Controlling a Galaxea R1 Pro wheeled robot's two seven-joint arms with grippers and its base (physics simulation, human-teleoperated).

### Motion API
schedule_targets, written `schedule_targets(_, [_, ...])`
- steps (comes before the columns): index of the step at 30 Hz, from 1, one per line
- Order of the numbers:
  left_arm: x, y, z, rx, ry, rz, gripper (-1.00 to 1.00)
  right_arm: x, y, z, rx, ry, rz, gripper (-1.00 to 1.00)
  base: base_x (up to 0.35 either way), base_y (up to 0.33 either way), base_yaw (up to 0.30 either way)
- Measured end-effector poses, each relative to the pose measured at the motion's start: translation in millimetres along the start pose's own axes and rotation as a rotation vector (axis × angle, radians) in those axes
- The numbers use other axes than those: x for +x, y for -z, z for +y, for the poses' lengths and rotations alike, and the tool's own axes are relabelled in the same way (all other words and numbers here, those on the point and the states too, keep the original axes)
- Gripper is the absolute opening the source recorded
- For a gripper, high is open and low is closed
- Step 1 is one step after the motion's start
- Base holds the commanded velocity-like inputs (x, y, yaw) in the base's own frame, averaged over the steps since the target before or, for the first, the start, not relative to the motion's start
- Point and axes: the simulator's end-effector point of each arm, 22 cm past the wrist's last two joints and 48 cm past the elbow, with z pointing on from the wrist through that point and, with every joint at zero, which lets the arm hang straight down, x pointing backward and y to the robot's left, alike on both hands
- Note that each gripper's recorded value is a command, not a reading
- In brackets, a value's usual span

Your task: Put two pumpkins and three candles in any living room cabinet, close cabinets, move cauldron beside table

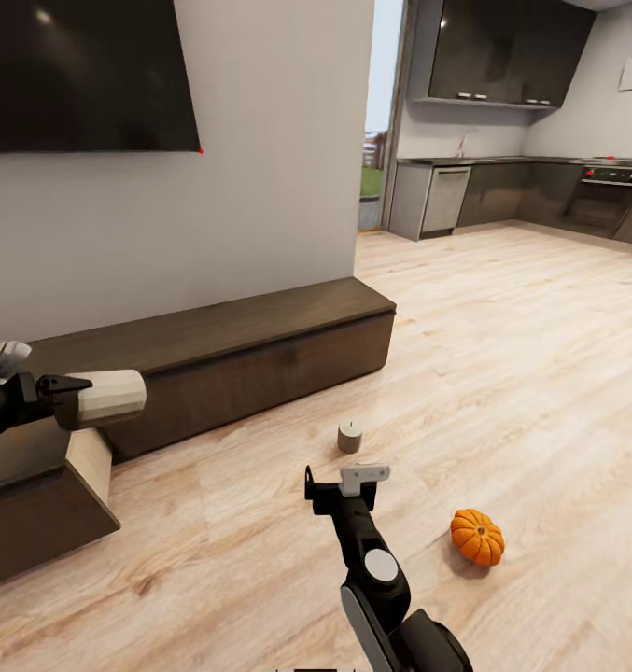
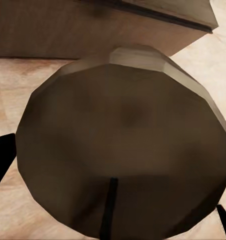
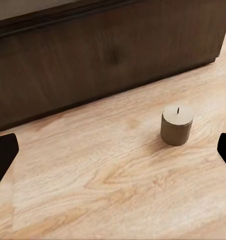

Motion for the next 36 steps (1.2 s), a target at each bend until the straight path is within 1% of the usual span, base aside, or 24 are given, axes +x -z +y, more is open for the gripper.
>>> schedule_targets(5, [-3.0, 1.0, 7.1, 0.002, 0.036, -0.003, -1.00, -12.4, 2.2, -8.5, 0.003, 0.006, -0.045, 1.00, 0.000, 0.000, 0.000])
schedule_targets(9, [-3.5, 0.3, 14.0, -0.007, 0.053, -0.002, -1.00, -18.4, 2.9, -8.2, 0.001, -0.004, -0.069, 1.00, 0.000, 0.000, 0.000])
schedule_targets(19, [-3.6, 0.3, 13.8, -0.005, 0.055, -0.002, -1.00, -32.1, 4.4, -8.8, 0.001, -0.028, -0.126, 1.00, 0.000, 0.000, 0.000])
schedule_targets(21, [-2.8, -0.2, 14.6, -0.008, 0.054, 0.001, -1.00, -34.4, 4.7, -9.3, 0.001, -0.033, -0.138, 1.00, -0.088, -0.125, 0.000])
schedule_targets(24, [-0.2, -2.0, 14.6, -0.010, 0.052, 0.007, -1.00, -34.8, 4.8, -9.1, -0.001, -0.033, -0.139, 1.00, -0.193, -0.241, -0.107])
schedule_targets(26, [-0.1, -1.7, 11.1, 0.003, 0.058, 0.006, -1.00, -35.9, 5.4, -8.8, -0.001, -0.033, -0.141, 1.00, -0.212, -0.278, -0.126])
schedule_targets(31, [23.3, -19.7, 7.0, 0.013, 0.059, 0.058, -1.00, -36.2, 5.6, -8.0, -0.004, -0.033, -0.142, 1.00, -0.194, -0.286, -0.031])
schedule_targets(36, [33.8, -31.1, 8.2, 0.000, 0.045, 0.070, -1.00, -36.2, 5.8, -7.3, -0.006, -0.033, -0.142, 1.00, -0.060, -0.155, -0.003])
